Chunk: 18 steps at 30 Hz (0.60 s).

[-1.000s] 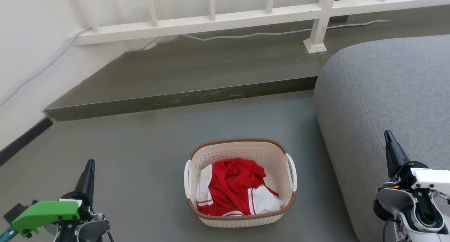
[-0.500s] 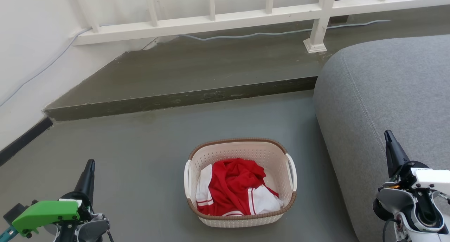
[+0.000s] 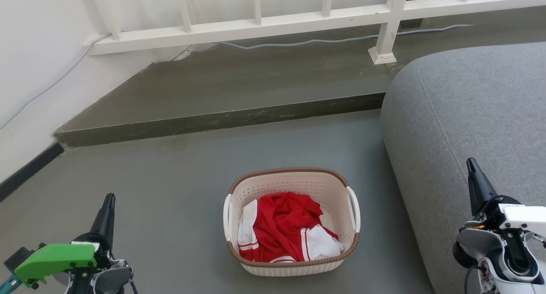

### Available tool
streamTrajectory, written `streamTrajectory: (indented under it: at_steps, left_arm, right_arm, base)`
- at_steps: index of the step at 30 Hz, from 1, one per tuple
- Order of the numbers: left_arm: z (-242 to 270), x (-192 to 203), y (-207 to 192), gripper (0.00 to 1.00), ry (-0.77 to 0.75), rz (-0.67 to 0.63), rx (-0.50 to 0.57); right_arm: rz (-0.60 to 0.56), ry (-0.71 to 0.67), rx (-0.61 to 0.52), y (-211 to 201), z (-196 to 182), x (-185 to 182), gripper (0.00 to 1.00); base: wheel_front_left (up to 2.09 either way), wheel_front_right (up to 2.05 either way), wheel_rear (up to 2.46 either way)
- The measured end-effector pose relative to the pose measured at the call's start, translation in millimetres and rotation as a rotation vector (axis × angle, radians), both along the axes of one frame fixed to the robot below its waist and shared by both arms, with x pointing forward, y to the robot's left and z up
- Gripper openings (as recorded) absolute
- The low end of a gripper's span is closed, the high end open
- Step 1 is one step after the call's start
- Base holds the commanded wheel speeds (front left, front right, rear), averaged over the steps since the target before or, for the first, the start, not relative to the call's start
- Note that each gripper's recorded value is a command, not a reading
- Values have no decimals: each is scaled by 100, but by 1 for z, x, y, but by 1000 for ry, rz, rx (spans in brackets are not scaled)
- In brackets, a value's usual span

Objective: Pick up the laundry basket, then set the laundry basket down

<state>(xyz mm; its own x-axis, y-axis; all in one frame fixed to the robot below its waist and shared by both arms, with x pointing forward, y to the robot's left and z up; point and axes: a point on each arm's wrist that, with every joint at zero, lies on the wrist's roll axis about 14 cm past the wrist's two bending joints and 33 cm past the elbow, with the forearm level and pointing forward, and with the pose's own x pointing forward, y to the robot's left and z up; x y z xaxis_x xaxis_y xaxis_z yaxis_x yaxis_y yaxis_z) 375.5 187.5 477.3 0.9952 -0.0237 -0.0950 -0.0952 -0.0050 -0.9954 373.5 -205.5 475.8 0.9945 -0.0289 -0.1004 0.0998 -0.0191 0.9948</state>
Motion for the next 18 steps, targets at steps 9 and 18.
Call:
streamTrajectory:
  at_steps: [9,18]
  left_arm:
    - [0,0,0,0,0,0,0]
    - [0,0,-1,0,0,-4,-1]
  right_arm:
    - [-1,-4,0,0,1,0,0]
    - [-1,-4,0,0,1,0,0]
  base:
    - [0,0,0]
    - [0,0,0]
